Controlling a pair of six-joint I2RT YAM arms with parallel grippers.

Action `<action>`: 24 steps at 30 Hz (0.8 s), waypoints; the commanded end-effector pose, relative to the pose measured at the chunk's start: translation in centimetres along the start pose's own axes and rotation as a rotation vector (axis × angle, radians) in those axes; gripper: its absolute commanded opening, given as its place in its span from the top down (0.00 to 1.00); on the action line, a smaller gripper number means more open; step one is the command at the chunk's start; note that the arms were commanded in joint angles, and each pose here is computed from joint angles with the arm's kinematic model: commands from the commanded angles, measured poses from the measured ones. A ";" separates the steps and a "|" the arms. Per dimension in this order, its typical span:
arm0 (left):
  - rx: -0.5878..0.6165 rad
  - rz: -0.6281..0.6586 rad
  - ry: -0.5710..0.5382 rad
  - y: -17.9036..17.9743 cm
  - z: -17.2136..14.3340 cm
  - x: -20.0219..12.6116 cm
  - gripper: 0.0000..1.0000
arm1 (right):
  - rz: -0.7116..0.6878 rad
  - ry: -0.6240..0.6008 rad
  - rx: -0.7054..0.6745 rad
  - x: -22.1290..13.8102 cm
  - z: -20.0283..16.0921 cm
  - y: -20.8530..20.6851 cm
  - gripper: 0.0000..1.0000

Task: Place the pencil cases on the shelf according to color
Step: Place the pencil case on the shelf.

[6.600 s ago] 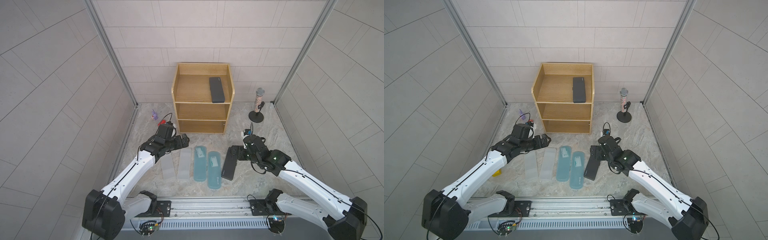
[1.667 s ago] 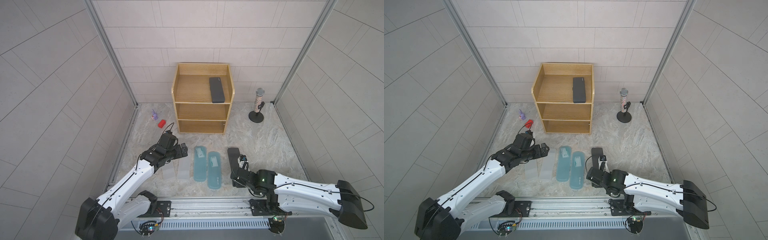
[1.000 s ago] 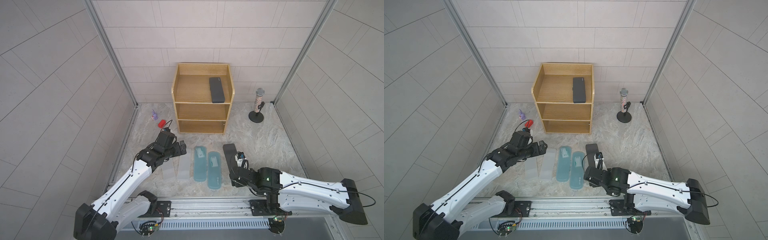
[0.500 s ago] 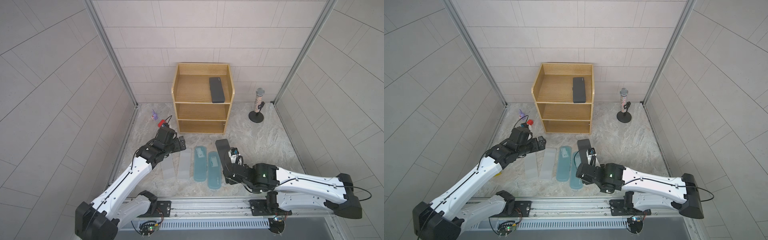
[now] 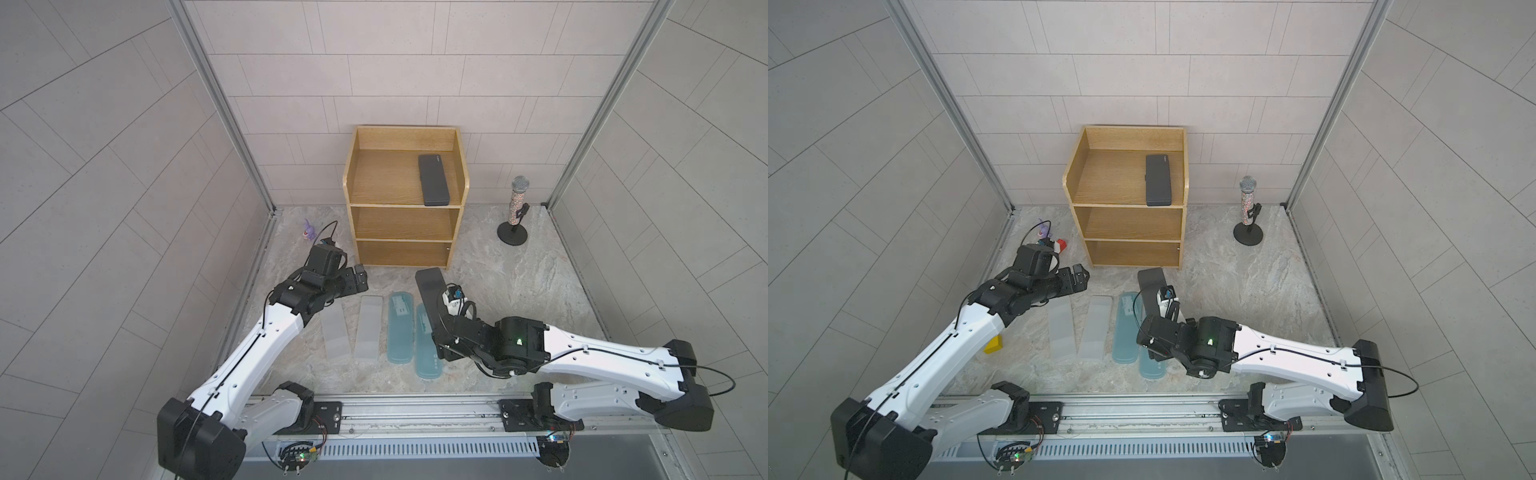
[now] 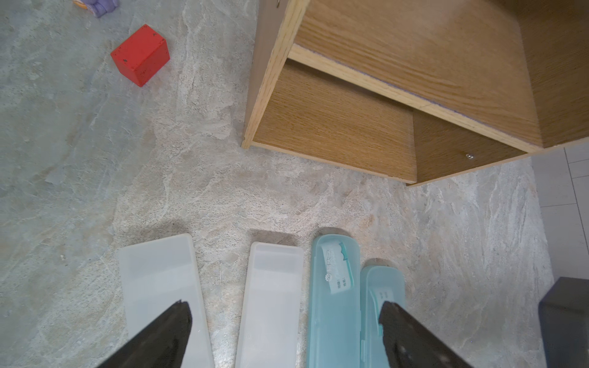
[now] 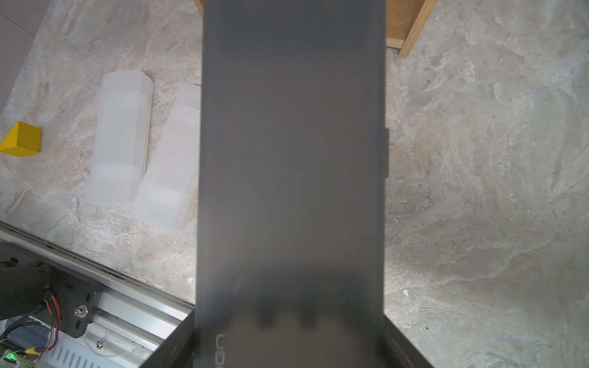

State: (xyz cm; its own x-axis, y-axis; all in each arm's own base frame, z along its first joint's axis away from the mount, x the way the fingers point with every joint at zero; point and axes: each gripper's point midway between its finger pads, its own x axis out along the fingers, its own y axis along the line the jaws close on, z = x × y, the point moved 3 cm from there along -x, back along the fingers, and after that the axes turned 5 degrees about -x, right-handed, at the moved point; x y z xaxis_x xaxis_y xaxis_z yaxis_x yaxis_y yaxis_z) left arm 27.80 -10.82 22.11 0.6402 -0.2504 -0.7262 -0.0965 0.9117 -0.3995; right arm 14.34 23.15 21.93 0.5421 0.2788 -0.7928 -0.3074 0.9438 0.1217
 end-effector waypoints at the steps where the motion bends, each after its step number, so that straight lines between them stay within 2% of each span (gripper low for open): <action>1: 0.046 -0.011 -0.021 -0.5 1.1 -1.1 0.00 | 0.005 -0.051 -0.025 -1.0 1.5 0.5 0.65; 13: 0.002 -0.014 -0.022 0.7 1.8 -0.6 0.00 | 0.022 -0.117 -0.064 -2.5 5.9 2.4 0.66; 24: -0.042 -0.041 -0.031 1.4 2.2 -0.9 0.00 | 0.080 -0.199 -0.074 -3.9 14.2 4.4 0.66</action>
State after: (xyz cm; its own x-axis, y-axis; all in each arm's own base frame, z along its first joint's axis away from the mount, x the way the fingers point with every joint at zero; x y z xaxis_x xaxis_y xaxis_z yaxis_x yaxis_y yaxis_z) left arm 29.01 -8.60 23.33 0.6605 -0.2563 -0.7057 -0.1141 0.8947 -0.4318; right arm 20.81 28.56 32.64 0.6390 0.3792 -0.6693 -0.3857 0.9107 0.1477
